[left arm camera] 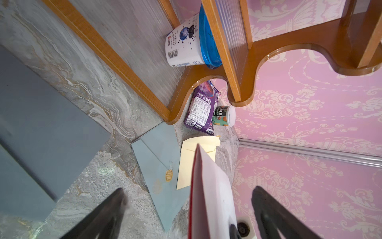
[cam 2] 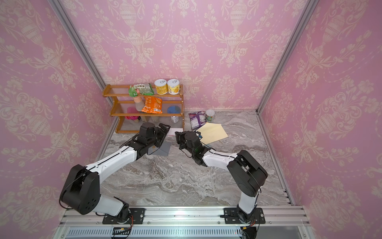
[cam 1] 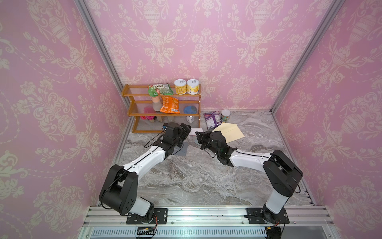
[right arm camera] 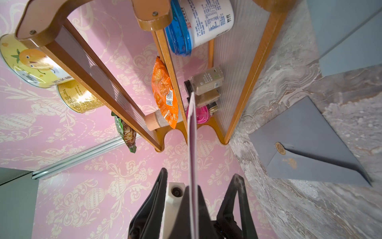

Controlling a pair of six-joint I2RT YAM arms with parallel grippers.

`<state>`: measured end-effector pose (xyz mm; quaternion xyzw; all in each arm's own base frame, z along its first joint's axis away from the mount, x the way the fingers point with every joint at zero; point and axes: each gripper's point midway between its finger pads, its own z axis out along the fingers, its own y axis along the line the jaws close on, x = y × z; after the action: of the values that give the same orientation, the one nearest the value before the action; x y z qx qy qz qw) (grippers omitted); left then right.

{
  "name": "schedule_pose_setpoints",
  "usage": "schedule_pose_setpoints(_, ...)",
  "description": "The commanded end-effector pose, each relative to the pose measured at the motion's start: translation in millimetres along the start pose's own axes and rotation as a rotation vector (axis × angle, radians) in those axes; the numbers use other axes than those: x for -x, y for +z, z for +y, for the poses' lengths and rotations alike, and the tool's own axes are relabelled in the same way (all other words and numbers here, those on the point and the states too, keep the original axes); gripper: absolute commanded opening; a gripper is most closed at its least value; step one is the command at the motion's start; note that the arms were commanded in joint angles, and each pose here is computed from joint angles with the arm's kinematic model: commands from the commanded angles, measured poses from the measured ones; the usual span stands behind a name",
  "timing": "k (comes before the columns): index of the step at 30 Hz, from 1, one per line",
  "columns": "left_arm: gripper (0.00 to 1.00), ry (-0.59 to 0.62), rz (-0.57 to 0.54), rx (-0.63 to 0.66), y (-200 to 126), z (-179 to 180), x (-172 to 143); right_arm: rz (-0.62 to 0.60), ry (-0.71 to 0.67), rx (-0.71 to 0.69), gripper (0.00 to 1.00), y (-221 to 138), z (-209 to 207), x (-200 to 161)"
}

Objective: Fold the letter paper in half and place it into the envelope
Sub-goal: Fold the letter paper.

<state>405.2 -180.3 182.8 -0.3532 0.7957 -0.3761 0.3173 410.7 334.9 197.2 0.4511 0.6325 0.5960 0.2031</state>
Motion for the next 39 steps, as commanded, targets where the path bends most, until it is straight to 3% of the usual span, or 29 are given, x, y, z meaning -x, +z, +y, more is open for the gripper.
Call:
schedule_pose_setpoints(1, 0.99, 0.098, 0.03, 0.044, -16, 16, 5, 0.066, -0.07, 0.009, 0.0, -5, 16, 1)
schedule_pose_setpoints(9, 0.99, 0.238, 0.261, -0.027, -13, 7, -3, 0.338, -0.195, 0.047, 0.0, -3, 30, -15)
schedule_pose_setpoints(18, 0.92, 0.227, 0.36, -0.145, -1, -16, -13, 0.428, -0.19, 0.064, 0.0, 2, 20, -24)
schedule_pose_setpoints(22, 0.75, 0.231, 0.358, -0.154, 1, -21, -11, 0.428, -0.197, 0.068, 0.0, 5, 22, -23)
schedule_pose_setpoints(29, 0.22, 0.255, 0.354, -0.136, 1, -23, -8, 0.414, -0.201, 0.063, 0.01, 3, 22, -18)
schedule_pose_setpoints(30, 0.13, 0.252, 0.351, -0.133, 1, -22, -8, 0.411, -0.2, 0.062, 0.11, 3, 22, -17)
schedule_pose_setpoints(32, 0.0, 0.241, 0.352, -0.126, 4, -21, -7, 0.39, -0.178, 0.068, 0.59, 4, 24, -16)
schedule_pose_setpoints(33, 0.0, 0.23, 0.349, -0.125, 6, -21, -7, 0.379, -0.165, 0.078, 0.82, 5, 28, -17)
schedule_pose_setpoints(34, 0.0, 0.218, 0.345, -0.126, 8, -21, -6, 0.371, -0.151, 0.077, 0.99, 7, 29, -19)
schedule_pose_setpoints(39, 0.0, 0.115, 0.269, -0.105, 16, -16, 5, 0.279, -0.001, 0.108, 1.0, 23, 27, -29)
